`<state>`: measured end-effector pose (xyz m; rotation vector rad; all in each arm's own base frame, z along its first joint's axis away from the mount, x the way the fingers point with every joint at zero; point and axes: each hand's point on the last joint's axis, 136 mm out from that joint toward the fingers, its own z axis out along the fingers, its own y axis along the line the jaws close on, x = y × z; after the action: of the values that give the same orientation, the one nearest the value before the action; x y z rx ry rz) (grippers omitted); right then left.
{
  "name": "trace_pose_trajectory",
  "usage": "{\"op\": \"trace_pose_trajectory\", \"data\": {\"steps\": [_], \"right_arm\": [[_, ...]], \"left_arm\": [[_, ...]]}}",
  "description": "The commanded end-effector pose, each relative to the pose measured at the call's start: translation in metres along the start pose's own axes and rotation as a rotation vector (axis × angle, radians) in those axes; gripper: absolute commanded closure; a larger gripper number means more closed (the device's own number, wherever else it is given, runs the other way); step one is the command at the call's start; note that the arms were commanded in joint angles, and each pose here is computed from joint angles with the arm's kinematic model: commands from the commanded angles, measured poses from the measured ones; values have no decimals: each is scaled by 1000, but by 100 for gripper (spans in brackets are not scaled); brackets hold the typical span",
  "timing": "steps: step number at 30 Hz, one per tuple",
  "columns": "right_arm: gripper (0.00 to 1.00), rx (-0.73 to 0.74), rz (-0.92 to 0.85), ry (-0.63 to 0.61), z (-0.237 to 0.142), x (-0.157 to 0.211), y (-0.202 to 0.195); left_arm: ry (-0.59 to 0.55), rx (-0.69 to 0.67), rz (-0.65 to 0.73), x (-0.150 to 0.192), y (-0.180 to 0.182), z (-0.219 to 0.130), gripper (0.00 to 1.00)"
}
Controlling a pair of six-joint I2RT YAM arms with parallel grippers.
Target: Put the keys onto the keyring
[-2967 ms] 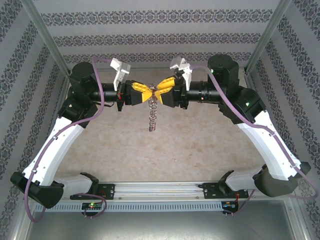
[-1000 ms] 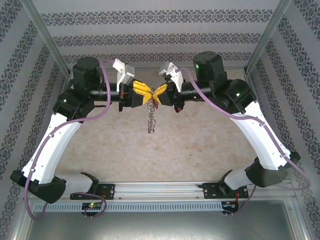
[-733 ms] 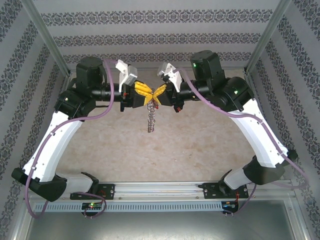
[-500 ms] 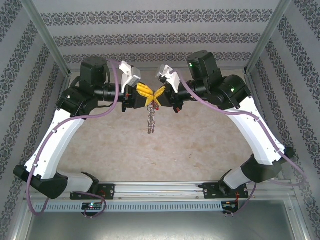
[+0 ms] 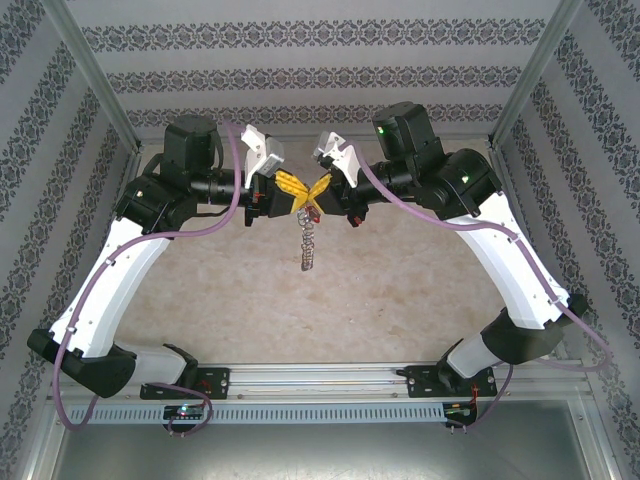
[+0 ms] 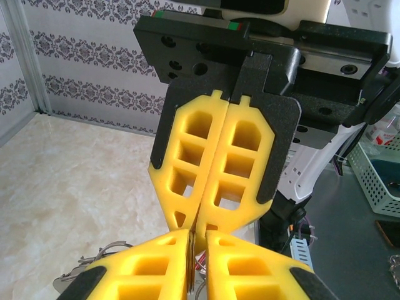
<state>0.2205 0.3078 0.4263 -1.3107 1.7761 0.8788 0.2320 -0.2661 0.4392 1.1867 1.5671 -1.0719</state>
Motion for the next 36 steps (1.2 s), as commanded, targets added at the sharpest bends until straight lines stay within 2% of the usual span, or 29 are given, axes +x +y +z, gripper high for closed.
{"op": "trace_pose_trajectory", "data": {"steps": [1,2,4,14,15,19,22,26,36], "right_arm": [[100,-21,-68,-99,-13,-23,11],[100,-21,-68,-100,-13,-23,12],[100,-20,-68,-104,-14,-23,12],[100,-6,-72,-118,-16,-24,13],[98,1,-72,-120,-16,-24,12],[76,14,-63,-121,-16,-21,12],[71,12,-51,-113,-15,-16,12],[72,27,-33,-95,-13,-8,10],[83,24,-15,-98,-14,-3,12]], "left_arm": [[18,11,8,0,-7,1,86],[17,12,8,0,-8,1,88],[17,15,8,0,-8,1,100],[-27,23,12,-9,-12,-2,100],[-34,24,9,-10,-13,-2,100],[-55,14,2,-15,-11,-3,100],[-58,7,-2,-17,-10,-3,100],[-82,11,3,-23,-11,-4,100],[-165,30,-6,-41,-12,-14,100]]}}
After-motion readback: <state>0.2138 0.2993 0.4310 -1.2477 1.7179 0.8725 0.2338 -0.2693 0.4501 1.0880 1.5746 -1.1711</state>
